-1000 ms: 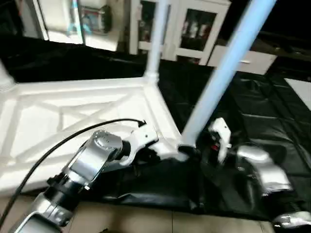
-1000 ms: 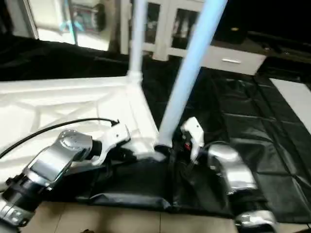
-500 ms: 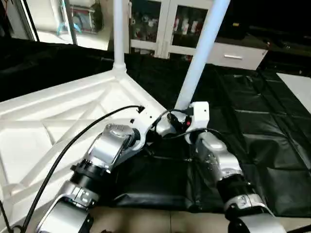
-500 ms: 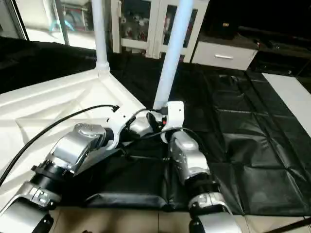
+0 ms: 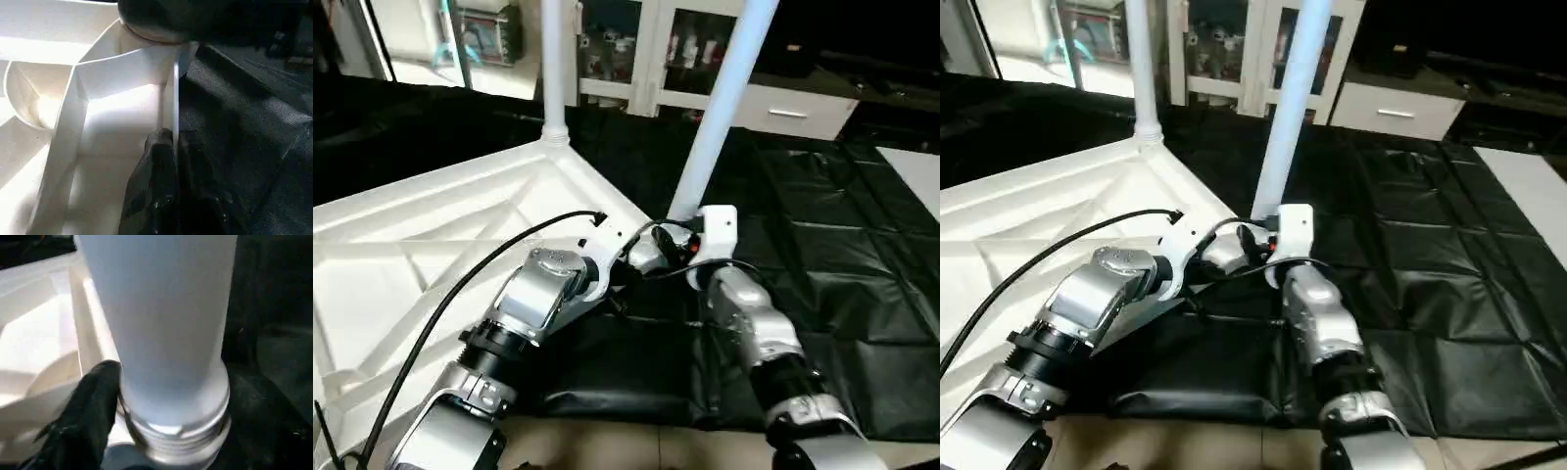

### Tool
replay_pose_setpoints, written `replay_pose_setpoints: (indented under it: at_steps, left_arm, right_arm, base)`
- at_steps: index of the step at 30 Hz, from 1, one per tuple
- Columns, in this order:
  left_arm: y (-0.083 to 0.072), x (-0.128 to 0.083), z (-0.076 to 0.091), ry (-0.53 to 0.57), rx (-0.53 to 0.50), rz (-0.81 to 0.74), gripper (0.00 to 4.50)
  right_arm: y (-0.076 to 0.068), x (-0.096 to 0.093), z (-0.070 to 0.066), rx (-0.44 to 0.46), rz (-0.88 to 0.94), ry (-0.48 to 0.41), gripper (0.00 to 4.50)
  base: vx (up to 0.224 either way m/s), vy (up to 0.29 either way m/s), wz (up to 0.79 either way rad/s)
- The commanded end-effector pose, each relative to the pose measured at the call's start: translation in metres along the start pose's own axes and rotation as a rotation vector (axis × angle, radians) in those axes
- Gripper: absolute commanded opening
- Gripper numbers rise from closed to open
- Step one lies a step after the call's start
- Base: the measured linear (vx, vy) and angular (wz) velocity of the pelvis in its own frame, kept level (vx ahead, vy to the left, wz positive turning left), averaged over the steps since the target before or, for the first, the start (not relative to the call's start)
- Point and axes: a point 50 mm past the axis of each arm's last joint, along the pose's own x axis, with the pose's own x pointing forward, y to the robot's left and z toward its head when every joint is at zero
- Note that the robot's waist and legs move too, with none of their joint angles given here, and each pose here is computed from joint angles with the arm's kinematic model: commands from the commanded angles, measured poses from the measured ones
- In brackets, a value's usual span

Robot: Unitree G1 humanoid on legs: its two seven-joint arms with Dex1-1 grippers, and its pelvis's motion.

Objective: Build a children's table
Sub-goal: Rotate leg to tighten

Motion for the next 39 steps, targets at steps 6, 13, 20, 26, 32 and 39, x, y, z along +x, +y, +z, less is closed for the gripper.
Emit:
replay_pose_setpoints:
  at_steps: [6, 13, 20, 26, 32, 39]
  left_arm:
    - [-0.010, -0.009, 0.003, -0.069, 0.078, -0.148, 0.00]
    - [-0.020, -0.023, -0.018, 0.008, 0.159, -0.314, 0.00]
    - [-0.032, -0.036, -0.029, 0.050, 0.213, -0.453, 0.00]
    - [-0.033, -0.040, -0.034, 0.072, 0.226, -0.473, 0.00]
    - [-0.032, -0.041, -0.035, 0.078, 0.231, -0.464, 0.00]
    - [-0.031, -0.041, -0.035, 0.084, 0.236, -0.463, 0.00]
  right_arm:
    - [-0.027, -0.030, 0.031, -0.110, 0.129, -0.026, 4.00]
    - [-0.049, -0.064, 0.031, -0.273, 0.402, 0.099, 4.45]
    - [-0.061, -0.083, 0.028, -0.418, 0.565, 0.240, 4.45]
    - [-0.060, -0.085, 0.024, -0.474, 0.676, 0.299, 4.45]
    - [-0.060, -0.083, 0.017, -0.495, 0.710, 0.331, 4.18]
    - [-0.059, -0.079, 0.015, -0.492, 0.733, 0.322, 3.64]
  base:
    - [0.000, 0.000, 0.00]
    - [0.000, 0.000, 0.00]
    - [0.000, 0.000, 0.00]
    - [0.000, 0.000, 0.00]
    - [0.000, 0.000, 0.00]
    - [0.000, 0.000, 0.00]
